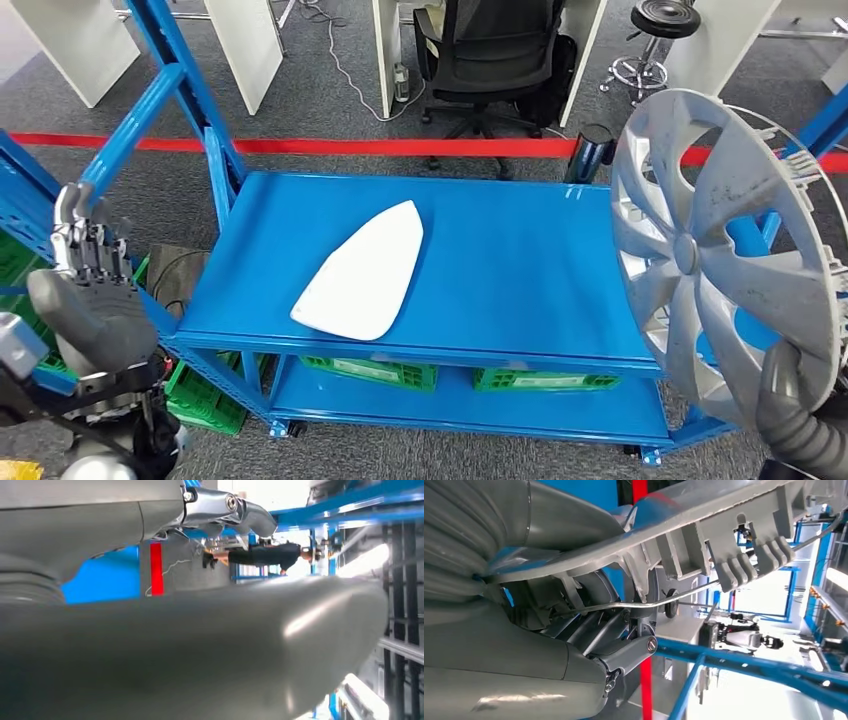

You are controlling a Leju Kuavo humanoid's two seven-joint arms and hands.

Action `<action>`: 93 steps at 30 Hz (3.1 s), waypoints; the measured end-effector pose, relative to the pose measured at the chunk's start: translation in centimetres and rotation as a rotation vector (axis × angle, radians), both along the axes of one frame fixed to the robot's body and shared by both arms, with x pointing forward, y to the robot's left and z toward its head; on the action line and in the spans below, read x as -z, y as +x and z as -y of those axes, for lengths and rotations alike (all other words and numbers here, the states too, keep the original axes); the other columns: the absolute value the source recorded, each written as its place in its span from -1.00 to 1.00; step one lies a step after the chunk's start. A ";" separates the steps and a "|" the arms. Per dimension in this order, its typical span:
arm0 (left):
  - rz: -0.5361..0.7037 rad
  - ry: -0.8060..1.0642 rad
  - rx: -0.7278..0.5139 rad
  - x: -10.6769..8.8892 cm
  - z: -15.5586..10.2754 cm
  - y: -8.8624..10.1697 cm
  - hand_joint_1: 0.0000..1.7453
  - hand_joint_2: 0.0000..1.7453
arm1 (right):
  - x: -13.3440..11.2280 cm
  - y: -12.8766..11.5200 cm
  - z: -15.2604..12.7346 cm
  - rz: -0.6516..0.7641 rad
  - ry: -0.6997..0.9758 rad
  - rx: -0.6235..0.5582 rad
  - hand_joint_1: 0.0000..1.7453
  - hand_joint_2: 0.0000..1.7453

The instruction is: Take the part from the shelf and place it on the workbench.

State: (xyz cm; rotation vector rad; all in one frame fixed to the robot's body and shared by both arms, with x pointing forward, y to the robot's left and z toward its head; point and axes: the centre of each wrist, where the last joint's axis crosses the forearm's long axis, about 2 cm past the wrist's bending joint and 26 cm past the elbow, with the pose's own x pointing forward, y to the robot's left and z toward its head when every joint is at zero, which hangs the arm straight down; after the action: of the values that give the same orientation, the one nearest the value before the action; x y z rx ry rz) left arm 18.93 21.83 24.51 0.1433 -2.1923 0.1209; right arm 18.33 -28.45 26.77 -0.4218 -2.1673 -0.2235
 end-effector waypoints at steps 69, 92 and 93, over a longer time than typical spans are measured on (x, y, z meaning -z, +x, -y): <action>0.098 0.037 0.051 -1.1 -0.3 0.9 -1.00 -1.00 | -0.9 0.8 -1.1 0.041 -0.008 -0.033 1.00 1.00; 0.107 0.026 0.039 -1.5 -0.8 1.5 -1.00 -1.00 | -1.0 1.1 -1.8 0.036 -0.028 -0.092 1.00 1.00; 0.108 0.026 0.039 -1.5 -0.9 1.5 -1.00 -1.00 | -1.0 1.1 -1.8 0.036 -0.028 -0.093 1.00 1.00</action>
State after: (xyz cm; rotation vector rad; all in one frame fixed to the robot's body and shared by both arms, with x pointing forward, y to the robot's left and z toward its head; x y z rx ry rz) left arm 20.42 22.68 25.99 0.1113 -2.3037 0.0799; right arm 19.42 -26.66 27.79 -0.3338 -2.2212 -0.1502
